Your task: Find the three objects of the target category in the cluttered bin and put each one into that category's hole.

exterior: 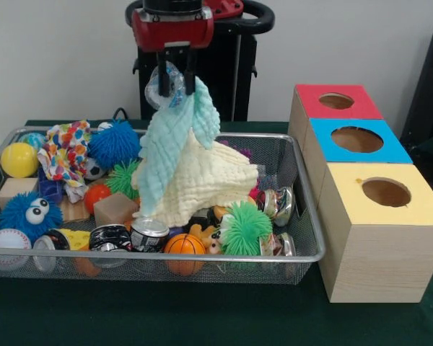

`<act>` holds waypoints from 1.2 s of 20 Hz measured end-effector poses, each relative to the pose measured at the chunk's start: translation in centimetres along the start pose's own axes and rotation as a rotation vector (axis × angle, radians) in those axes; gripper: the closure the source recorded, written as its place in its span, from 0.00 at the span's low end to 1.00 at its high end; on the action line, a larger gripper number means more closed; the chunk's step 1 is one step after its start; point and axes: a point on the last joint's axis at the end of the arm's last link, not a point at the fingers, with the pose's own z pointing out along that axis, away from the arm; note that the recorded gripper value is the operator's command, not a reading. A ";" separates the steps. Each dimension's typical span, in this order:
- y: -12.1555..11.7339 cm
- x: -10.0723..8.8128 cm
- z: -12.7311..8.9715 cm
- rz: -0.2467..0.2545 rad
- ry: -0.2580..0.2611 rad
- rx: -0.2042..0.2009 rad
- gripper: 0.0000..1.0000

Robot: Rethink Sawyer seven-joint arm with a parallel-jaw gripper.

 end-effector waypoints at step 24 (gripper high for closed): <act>13.8 -2.5 -2.7 -0.168 0.030 -0.032 1.00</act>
